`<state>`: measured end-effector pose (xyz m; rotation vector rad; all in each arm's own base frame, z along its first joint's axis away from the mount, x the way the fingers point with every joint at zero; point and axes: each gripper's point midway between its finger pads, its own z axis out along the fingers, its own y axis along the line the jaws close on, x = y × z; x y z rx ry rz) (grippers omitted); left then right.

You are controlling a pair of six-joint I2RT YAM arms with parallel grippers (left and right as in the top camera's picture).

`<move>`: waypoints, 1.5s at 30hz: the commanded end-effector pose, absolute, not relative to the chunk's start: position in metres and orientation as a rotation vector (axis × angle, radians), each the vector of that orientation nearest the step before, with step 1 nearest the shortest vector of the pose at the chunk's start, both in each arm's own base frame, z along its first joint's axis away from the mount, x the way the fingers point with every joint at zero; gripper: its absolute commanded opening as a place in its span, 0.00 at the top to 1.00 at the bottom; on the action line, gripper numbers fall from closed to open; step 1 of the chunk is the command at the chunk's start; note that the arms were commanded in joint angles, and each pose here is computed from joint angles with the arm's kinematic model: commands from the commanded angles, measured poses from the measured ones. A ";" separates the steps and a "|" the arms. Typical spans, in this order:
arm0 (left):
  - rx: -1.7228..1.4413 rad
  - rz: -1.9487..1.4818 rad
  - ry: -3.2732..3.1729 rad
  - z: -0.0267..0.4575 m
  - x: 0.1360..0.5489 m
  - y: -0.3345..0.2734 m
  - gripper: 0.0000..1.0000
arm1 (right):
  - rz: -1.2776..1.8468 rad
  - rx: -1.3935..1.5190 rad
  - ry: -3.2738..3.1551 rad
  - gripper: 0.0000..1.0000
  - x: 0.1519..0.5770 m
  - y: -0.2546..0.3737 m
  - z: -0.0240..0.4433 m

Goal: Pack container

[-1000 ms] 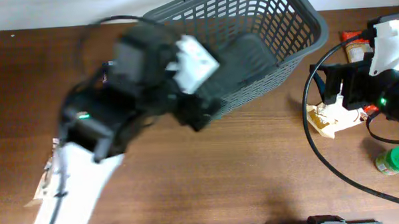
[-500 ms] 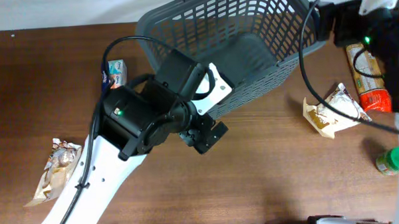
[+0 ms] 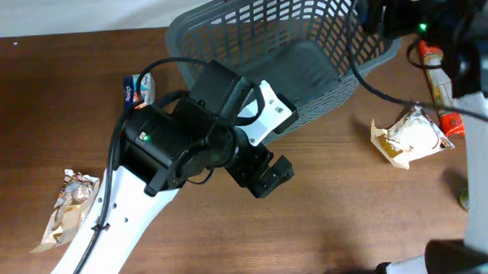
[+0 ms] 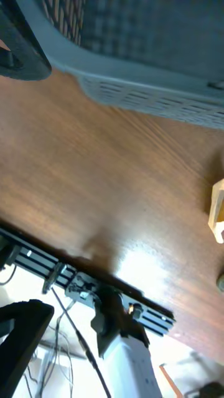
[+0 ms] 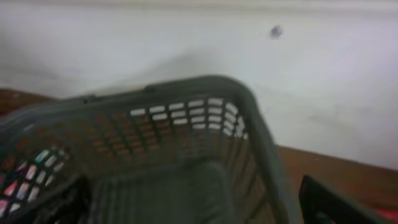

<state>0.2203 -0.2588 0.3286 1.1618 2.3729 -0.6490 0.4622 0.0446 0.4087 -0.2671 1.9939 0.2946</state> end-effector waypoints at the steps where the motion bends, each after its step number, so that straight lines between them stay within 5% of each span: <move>1: 1.147 -0.699 2.398 0.331 0.214 -0.262 0.01 | 0.382 -0.297 2.014 0.01 0.472 0.058 0.396; 6: 1.150 -0.690 2.429 0.323 0.217 -0.263 0.01 | 0.362 -0.257 2.120 0.01 0.494 0.051 0.352; 7: 1.141 -0.687 2.443 0.321 0.218 -0.264 0.11 | 0.360 -0.254 2.130 0.00 0.495 0.050 0.349; 9: 1.086 -0.641 2.498 0.312 0.227 -0.262 0.54 | 0.369 -0.248 2.166 0.17 0.496 0.050 0.337; 11: 1.014 -0.585 2.567 0.300 0.236 -0.261 0.74 | 0.370 -0.242 2.190 0.50 0.497 0.050 0.329; 13: 0.977 -0.554 2.616 0.290 0.242 -0.261 0.98 | 0.345 -0.209 2.210 0.68 0.498 0.045 0.325; 15: 0.933 -0.522 2.677 0.276 0.249 -0.262 0.98 | 0.298 -0.087 2.242 0.88 0.499 0.032 0.320; 17: 0.882 -0.489 2.717 0.268 0.255 -0.262 0.98 | 0.269 -0.036 2.263 0.96 0.498 0.025 0.317; 27: 0.593 -0.348 2.776 0.262 0.275 -0.249 0.98 | 0.189 0.052 2.318 0.96 0.492 0.011 0.306; 45: 0.587 -0.396 2.718 0.268 0.285 -0.259 0.98 | 0.042 0.053 2.403 0.96 0.484 -0.007 0.285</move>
